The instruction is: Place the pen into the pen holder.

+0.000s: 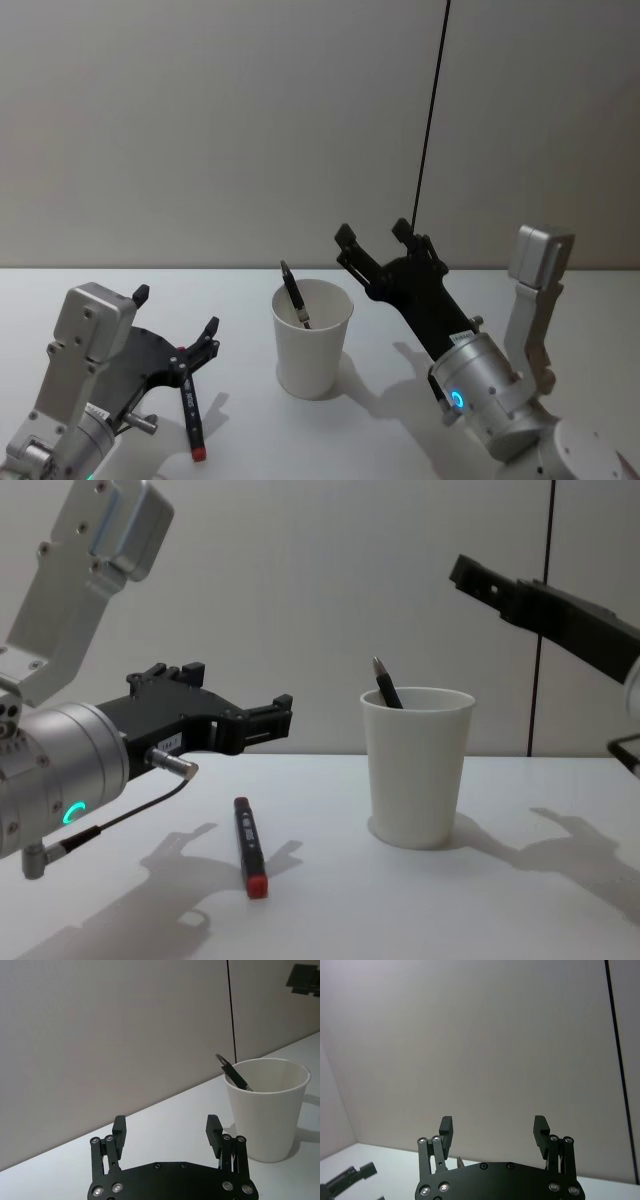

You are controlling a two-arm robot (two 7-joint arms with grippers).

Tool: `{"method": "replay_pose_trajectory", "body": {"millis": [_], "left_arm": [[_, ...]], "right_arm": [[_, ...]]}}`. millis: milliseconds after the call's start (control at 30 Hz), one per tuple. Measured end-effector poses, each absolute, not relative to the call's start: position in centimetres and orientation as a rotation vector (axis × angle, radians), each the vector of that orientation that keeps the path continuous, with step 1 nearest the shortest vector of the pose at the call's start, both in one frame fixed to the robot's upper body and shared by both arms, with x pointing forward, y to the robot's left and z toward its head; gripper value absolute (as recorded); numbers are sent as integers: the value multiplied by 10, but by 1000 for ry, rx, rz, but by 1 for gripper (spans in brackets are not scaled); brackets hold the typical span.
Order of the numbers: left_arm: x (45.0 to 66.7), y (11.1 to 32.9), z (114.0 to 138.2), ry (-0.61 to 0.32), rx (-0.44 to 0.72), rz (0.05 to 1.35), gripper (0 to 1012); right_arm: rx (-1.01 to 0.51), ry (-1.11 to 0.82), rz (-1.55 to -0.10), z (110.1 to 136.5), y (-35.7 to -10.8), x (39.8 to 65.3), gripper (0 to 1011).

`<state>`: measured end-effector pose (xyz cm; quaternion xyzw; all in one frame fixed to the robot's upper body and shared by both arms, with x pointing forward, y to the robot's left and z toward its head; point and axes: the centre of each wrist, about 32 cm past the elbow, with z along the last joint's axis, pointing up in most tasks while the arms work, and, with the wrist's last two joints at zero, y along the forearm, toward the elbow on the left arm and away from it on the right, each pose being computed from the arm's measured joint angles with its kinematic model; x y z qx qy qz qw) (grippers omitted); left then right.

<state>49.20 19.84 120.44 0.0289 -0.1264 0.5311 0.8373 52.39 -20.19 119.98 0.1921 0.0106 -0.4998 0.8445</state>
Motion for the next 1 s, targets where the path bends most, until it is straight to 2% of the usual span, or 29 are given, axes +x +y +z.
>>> {"method": "replay_pose_trajectory", "body": {"millis": [1000], "left_arm": [[492,198,1204,-268,61,1124,1003]], "right_arm": [[47,-66,-1221,1189,-236,448,1001]]}}
